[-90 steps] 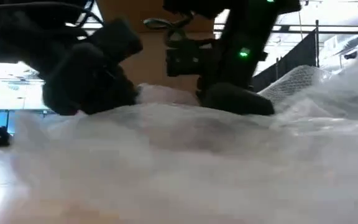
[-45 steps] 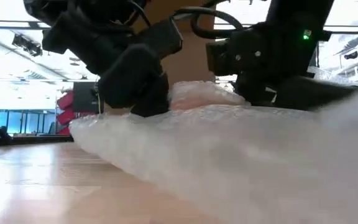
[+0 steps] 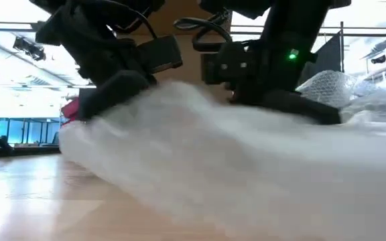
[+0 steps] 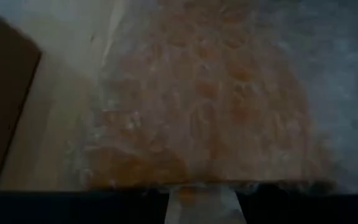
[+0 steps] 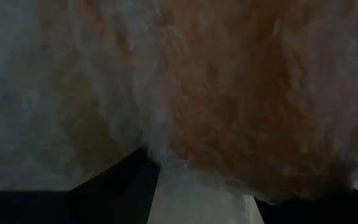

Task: Wrap mug
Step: Wrap the orange cup with the bubble wrap

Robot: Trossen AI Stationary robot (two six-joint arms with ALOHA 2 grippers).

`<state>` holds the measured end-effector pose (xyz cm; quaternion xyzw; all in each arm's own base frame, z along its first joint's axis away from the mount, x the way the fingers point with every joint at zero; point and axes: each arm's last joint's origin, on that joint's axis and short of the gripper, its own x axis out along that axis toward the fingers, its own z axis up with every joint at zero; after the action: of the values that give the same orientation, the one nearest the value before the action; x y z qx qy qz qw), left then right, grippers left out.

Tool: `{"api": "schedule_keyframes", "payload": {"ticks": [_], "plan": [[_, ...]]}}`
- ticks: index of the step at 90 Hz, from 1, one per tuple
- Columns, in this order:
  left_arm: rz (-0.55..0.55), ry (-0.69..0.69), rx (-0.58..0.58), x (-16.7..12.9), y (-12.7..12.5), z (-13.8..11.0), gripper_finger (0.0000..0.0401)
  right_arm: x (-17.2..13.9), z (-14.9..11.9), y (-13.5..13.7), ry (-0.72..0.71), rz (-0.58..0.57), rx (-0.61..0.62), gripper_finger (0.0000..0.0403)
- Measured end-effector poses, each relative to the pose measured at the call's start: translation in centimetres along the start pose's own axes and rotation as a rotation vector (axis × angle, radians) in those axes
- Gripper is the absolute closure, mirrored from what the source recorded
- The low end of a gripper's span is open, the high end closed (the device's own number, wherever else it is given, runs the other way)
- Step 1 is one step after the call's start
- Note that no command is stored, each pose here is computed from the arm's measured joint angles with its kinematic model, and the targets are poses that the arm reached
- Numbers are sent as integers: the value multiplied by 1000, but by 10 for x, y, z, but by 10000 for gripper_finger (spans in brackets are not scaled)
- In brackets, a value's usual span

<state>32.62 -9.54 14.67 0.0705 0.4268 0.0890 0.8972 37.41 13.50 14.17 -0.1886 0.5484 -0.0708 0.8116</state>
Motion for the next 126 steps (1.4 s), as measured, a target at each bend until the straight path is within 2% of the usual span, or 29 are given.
{"api": "schedule_keyframes", "payload": {"ticks": [10, 25, 35, 59, 71, 104, 109, 114, 121, 126], "plan": [[-46, 71, 4, -10, 2, 6, 242, 1, 3, -2, -21, 3, -1, 195], [-215, 238, 88, -26, 0, 18, 224, 3, 7, -5, -49, 18, 4, 197], [-202, 359, 125, -39, 3, 22, 223, 4, 7, -8, -45, 20, 11, 197], [-127, 526, 163, -69, 7, 24, 224, 6, 7, -14, -33, 36, 16, 198], [-75, 469, 149, -86, 8, 26, 224, 7, 7, -16, -33, 34, 10, 198], [-178, 253, 83, -149, 13, 36, 224, 8, 8, -18, -34, 33, -2, 199], [-147, 176, 64, -156, 18, 38, 224, 8, 8, -18, -35, 33, -2, 200], [-61, 121, 46, -159, 26, 34, 224, 8, 8, -18, -36, 33, -1, 201], [62, 125, 3, -152, 40, 23, 225, 8, 8, -18, -38, 33, 0, 201], [105, 163, -39, -139, 48, 11, 225, 8, 8, -18, -40, 33, 1, 201]]}}
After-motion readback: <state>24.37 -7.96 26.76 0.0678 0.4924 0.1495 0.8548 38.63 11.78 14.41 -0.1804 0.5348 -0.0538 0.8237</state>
